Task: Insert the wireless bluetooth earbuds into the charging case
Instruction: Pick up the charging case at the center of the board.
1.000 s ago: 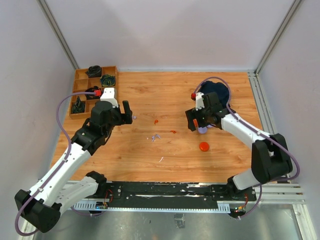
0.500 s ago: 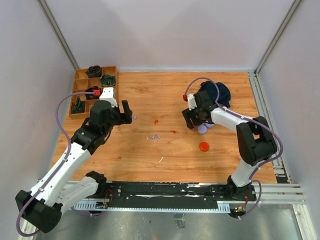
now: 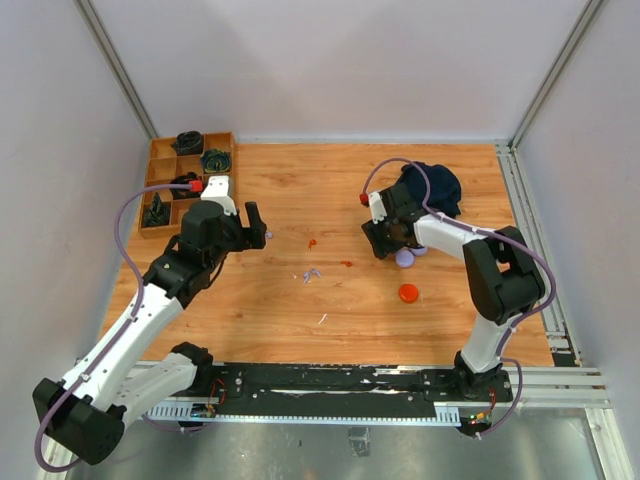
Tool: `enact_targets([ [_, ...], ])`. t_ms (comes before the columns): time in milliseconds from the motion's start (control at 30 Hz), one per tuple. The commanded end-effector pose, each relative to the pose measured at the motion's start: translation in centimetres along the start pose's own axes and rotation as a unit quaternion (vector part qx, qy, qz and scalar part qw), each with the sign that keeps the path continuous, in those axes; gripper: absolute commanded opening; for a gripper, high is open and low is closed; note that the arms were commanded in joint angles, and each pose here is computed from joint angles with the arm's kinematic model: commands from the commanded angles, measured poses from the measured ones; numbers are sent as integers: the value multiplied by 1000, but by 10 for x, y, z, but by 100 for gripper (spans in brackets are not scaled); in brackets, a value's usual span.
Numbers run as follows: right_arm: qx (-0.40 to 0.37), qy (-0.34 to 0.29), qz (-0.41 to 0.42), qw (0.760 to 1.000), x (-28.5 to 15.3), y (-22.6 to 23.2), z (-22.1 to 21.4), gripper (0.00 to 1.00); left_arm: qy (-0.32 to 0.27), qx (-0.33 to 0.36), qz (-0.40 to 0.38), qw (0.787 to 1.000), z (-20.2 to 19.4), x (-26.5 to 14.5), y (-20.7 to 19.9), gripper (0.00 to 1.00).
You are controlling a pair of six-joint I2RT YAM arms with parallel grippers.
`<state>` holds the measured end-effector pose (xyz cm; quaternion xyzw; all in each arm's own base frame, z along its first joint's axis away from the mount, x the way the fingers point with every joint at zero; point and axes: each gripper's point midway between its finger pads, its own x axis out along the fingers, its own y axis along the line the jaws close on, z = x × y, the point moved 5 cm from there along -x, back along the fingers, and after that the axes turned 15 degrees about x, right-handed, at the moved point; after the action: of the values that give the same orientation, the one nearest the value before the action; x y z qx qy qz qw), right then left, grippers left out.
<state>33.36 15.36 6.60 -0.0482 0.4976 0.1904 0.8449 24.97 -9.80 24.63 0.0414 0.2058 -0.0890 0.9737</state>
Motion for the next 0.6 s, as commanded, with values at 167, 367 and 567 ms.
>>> enact_targets([
  [167,-35,-38,7,999,-21,34,6,46,-1,-37,-49,998,3,3,-14,90],
  [367,-51,-86,39,994,-45,70,7,43,4,-87,-102,991,1,6,-33,90],
  [567,-66,-153,78,983,-78,100,7,43,16,-108,-169,980,-4,6,-51,90],
])
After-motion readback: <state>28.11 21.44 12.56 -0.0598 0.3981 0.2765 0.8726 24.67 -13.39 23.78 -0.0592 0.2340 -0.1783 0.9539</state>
